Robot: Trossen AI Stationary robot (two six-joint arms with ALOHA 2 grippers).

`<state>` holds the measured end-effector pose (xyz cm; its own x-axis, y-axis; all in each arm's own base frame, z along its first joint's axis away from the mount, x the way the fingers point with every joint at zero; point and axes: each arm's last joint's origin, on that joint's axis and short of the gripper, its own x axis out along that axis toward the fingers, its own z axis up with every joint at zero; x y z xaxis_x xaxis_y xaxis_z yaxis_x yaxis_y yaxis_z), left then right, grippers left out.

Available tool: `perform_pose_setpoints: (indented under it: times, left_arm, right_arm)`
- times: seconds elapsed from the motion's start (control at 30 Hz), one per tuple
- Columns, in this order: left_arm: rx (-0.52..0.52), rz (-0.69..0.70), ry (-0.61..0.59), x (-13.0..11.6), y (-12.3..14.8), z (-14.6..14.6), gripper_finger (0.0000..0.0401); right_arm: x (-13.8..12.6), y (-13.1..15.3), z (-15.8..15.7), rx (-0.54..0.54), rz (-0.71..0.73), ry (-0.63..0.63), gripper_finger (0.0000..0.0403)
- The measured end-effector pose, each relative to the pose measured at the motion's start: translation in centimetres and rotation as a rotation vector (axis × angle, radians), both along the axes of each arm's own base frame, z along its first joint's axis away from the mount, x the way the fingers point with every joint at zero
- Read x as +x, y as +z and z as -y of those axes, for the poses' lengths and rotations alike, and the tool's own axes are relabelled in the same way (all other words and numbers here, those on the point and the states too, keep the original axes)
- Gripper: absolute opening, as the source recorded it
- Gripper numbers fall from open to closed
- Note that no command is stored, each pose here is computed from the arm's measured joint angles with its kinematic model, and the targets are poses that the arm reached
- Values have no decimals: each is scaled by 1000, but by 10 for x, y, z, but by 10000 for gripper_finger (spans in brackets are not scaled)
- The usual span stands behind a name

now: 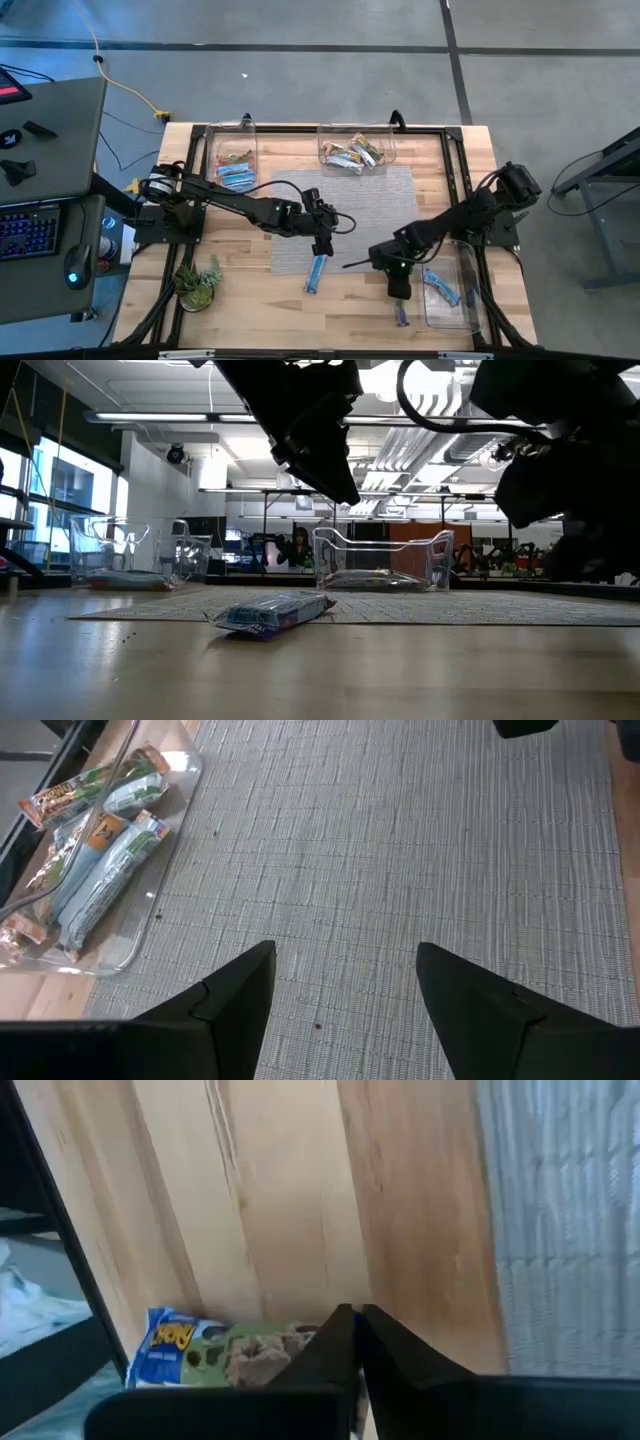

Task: Pick and place Granola Bars by type
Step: Put the blue granola bar into the bottom transparent bin

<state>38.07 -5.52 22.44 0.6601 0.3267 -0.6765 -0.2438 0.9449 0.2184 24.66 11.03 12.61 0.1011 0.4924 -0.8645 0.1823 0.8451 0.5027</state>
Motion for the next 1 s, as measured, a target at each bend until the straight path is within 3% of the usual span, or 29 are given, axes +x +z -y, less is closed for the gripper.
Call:
perform_pose_setpoints:
  times: [0.17,0.3,0.53,0.73,1.0]
  left_arm:
    - [1,0,0,0,0,0,237]
    - [1,0,1,0,0,0,237]
    - [1,1,1,0,0,0,237]
    - [1,0,0,0,0,0,237]
    - [1,0,0,0,0,0,237]
  right_arm:
    - [1,1,-1,32,-27,-28,1]
    - [11,12,-5,43,37,8,1]
    - [29,37,-9,-36,134,18,0]
    - [30,44,-10,-29,43,-117,15]
    - [26,44,-18,76,-115,-258,72]
